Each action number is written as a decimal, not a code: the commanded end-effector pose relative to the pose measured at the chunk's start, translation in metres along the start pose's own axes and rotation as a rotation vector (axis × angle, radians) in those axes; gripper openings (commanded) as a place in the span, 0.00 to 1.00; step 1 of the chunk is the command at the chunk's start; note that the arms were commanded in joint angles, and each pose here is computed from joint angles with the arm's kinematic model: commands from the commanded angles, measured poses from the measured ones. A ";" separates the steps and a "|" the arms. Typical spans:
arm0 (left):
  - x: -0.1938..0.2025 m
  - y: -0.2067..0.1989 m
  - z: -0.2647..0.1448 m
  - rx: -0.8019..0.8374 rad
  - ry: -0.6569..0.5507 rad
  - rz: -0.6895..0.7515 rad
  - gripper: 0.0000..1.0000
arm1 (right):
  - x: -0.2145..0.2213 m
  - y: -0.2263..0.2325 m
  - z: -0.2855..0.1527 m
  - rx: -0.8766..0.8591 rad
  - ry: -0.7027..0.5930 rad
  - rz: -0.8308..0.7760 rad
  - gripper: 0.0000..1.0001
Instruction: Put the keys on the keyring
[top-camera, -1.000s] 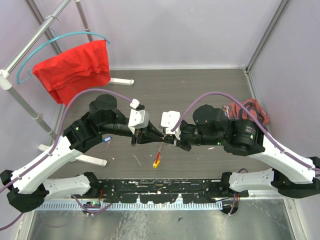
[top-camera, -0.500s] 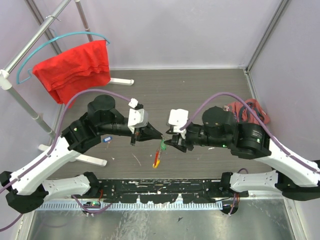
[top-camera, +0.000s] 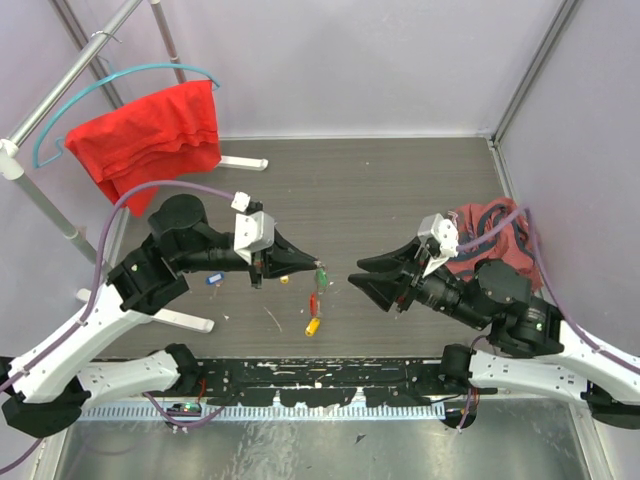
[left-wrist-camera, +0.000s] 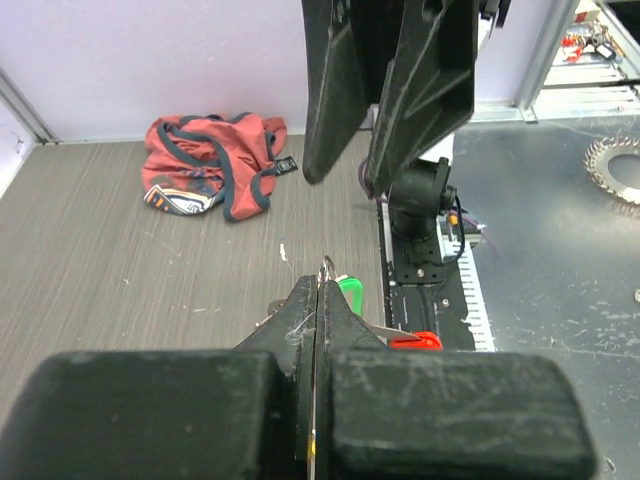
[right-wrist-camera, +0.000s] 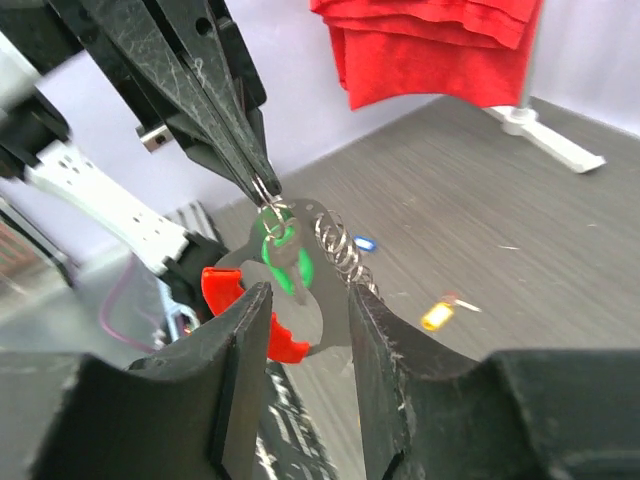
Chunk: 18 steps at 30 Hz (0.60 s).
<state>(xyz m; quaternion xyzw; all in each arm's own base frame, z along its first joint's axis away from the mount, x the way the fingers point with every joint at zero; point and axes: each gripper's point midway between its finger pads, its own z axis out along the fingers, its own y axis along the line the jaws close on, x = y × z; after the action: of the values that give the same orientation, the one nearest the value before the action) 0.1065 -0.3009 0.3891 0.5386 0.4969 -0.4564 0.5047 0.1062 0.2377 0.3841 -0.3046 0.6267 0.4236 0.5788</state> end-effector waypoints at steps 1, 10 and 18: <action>-0.017 0.002 -0.004 -0.036 -0.073 -0.007 0.00 | -0.051 0.022 0.006 -0.098 -0.286 0.297 0.44; -0.026 -0.001 -0.011 -0.068 -0.117 -0.100 0.00 | -0.069 0.039 0.026 -0.190 -0.366 0.430 0.47; -0.035 -0.003 -0.018 -0.078 -0.137 -0.100 0.00 | -0.073 0.043 0.030 -0.200 -0.353 0.441 0.41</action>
<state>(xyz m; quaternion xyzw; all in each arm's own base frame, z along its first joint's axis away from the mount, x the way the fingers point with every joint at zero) 0.1012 -0.2899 0.4061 0.4746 0.5226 -0.4895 0.5119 0.1018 0.2853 0.4251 -0.1566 0.5673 0.6066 0.5345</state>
